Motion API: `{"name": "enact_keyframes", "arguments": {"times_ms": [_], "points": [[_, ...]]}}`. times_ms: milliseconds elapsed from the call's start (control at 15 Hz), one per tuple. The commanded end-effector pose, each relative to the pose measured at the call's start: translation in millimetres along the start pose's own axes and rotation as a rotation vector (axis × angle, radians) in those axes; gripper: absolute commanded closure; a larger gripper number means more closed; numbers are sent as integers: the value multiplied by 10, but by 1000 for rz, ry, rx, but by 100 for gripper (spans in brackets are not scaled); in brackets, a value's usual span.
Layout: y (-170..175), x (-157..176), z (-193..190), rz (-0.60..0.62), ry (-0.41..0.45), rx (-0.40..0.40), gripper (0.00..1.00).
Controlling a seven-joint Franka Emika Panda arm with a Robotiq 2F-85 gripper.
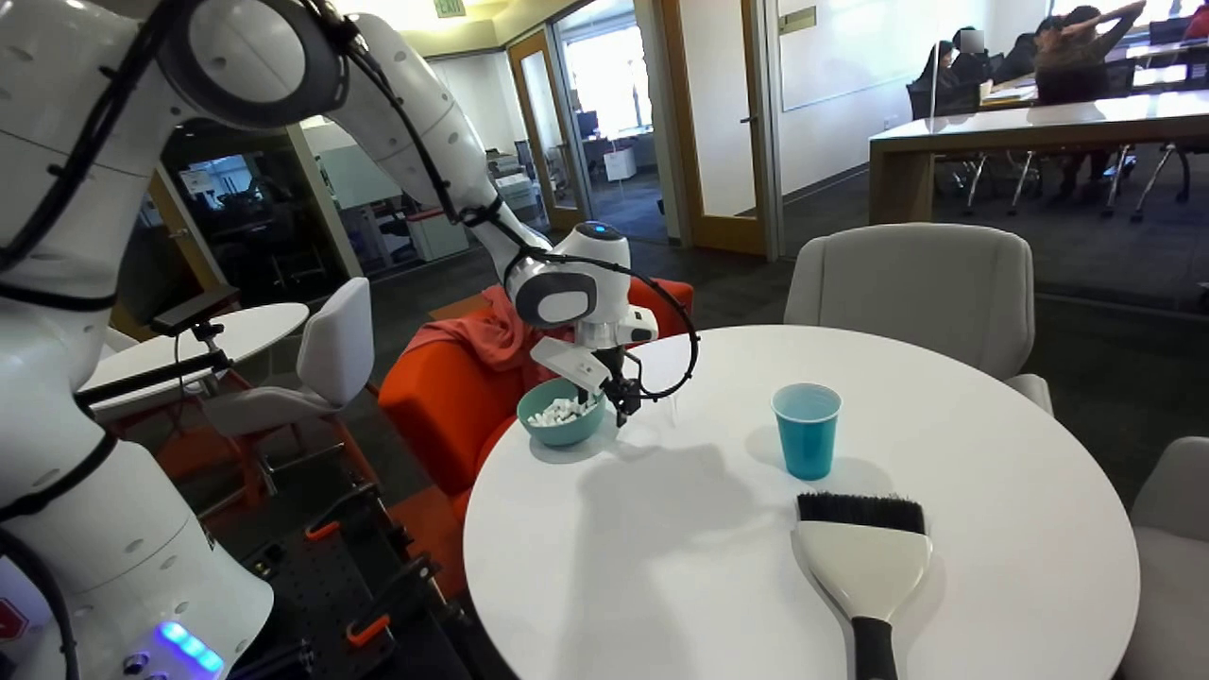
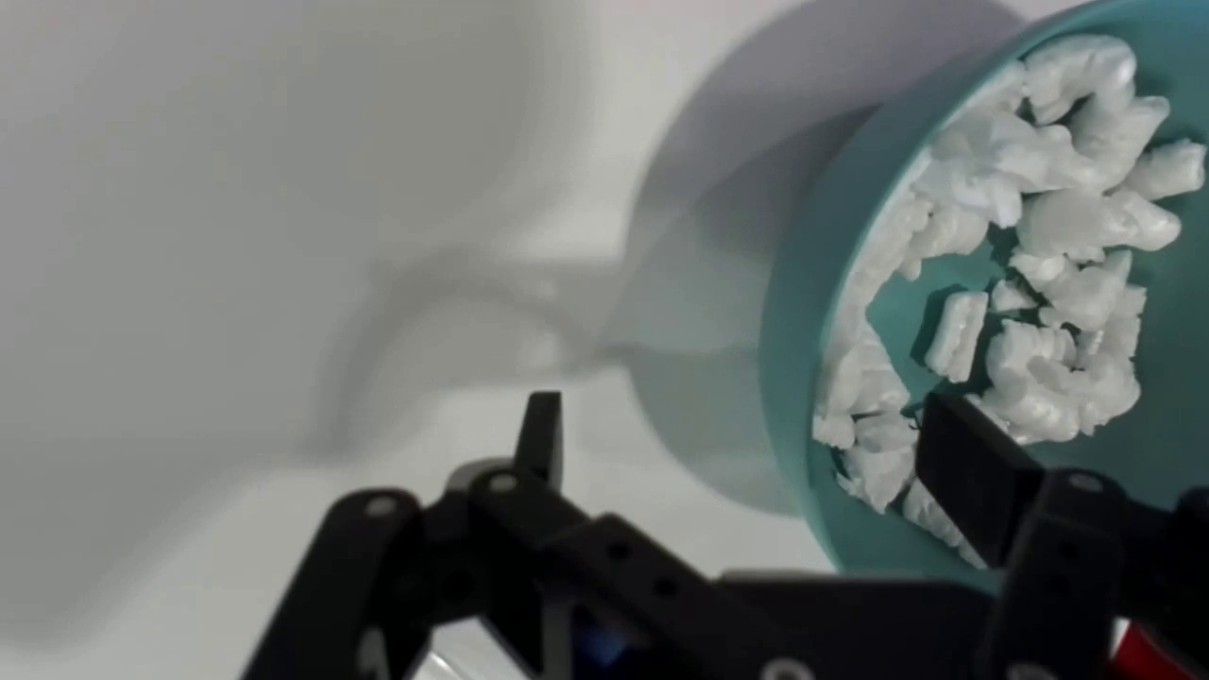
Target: Move the light blue cup to the right, move the green bowl to the right, stir the contents in the bowl using the white spoon on the table
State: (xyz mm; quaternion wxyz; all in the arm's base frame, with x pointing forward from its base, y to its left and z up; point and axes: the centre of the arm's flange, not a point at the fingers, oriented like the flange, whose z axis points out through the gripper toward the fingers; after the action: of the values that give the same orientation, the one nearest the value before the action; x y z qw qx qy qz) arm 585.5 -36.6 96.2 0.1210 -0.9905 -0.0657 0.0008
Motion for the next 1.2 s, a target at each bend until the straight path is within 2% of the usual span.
{"name": "enact_keyframes", "arguments": {"times_ms": [0, 467, 600, 867, 1133], "points": [[49, 129, 128, -15, -2, 4, 34], [7, 151, 184, -29, -1, 13, 88], [-16, 116, 144, -29, -3, 13, 100], [51, -60, 7, 16, -13, -4, 99], [433, -376, -215, 145, 5, -32, 99]]}}
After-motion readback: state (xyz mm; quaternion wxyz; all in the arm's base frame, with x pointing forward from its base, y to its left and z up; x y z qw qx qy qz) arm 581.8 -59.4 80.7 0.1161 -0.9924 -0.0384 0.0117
